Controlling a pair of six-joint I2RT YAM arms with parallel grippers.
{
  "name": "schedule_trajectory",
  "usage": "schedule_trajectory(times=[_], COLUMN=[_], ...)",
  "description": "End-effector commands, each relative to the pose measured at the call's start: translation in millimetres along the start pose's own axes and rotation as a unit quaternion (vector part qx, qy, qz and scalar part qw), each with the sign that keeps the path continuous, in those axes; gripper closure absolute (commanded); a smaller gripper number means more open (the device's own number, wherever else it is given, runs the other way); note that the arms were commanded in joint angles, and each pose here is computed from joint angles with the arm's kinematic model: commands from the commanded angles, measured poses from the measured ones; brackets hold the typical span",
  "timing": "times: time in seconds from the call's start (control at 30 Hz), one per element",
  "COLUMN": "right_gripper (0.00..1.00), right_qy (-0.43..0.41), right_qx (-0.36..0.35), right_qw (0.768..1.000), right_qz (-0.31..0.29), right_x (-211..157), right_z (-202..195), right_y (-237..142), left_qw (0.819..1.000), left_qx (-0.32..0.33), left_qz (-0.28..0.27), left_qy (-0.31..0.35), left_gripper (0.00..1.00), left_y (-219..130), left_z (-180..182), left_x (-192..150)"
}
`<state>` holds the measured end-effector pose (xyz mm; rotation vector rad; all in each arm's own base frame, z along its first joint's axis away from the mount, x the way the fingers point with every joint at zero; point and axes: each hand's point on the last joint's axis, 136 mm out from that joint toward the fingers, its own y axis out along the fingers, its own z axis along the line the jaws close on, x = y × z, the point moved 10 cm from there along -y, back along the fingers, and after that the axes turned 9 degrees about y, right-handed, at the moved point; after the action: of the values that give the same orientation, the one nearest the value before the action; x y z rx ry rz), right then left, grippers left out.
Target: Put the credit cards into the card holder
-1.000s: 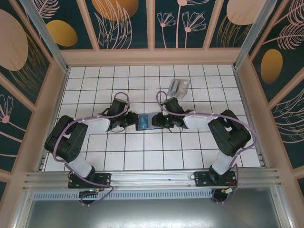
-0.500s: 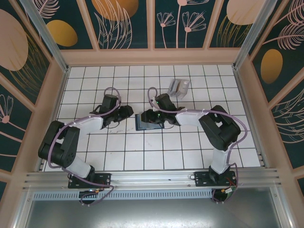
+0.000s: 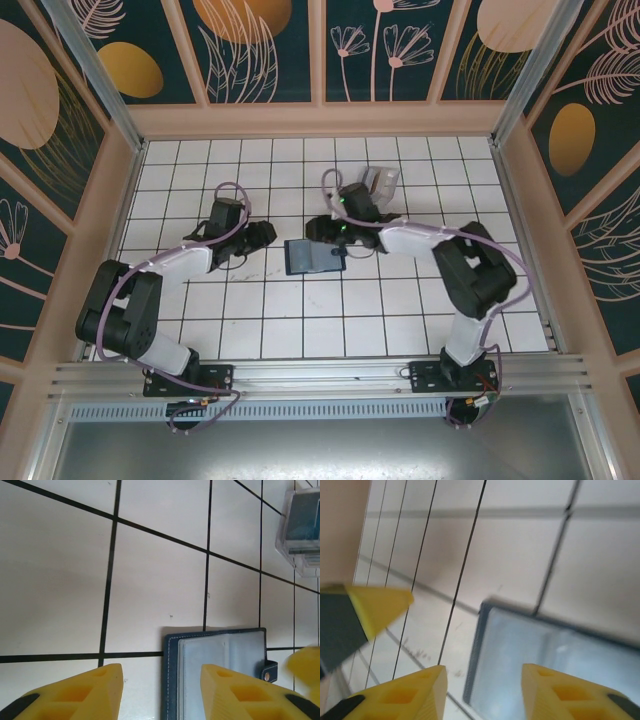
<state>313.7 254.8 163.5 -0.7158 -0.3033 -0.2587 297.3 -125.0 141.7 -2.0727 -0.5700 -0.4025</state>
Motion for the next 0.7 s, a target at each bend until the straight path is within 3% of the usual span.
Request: schedule_trajectory(times=[0.0,0.13,0.2,0.3,0.37,0.5,0.67], right_gripper=[0.46,0.24,0.01,0.01,0.01,0.01,0.04], right_qy=[-0.014,0.008,0.02,0.046,0.058,0.069,0.083], right_qx=[-0.087,-0.172,-0.192,-0.261,-0.287,-0.23,-0.194], right_qw=[0.99,0.966,0.958,0.93,0.924,0.954,0.964], right_qz=[-0.113,-0.192,-0.214,-0.253,-0.247,-0.18,-0.158], right_x=[43,71,87,110,123,149,162], right_z=[-5,-24,-29,-37,-46,-57,-71], right_y=[-47,-78,-89,-100,-99,-87,-70], left_qw=[1.0,1.0,1.0,0.999,0.999,0.999,0.999], left_qx=[0.003,-0.006,0.001,0.004,0.006,0.005,0.016], left_qz=[-0.001,-0.012,-0.007,-0.018,-0.019,-0.023,-0.013], left_qy=[0.013,0.019,0.026,0.036,0.04,0.038,0.04], left_gripper=[0.53,0.52,0.52,0.51,0.51,0.5,0.48], left_y=[-1,-2,-4,-9,-11,-14,-16], left_z=[-4,-9,-12,-14,-16,-16,-15], left_x=[-2,1,6,9,12,10,9])
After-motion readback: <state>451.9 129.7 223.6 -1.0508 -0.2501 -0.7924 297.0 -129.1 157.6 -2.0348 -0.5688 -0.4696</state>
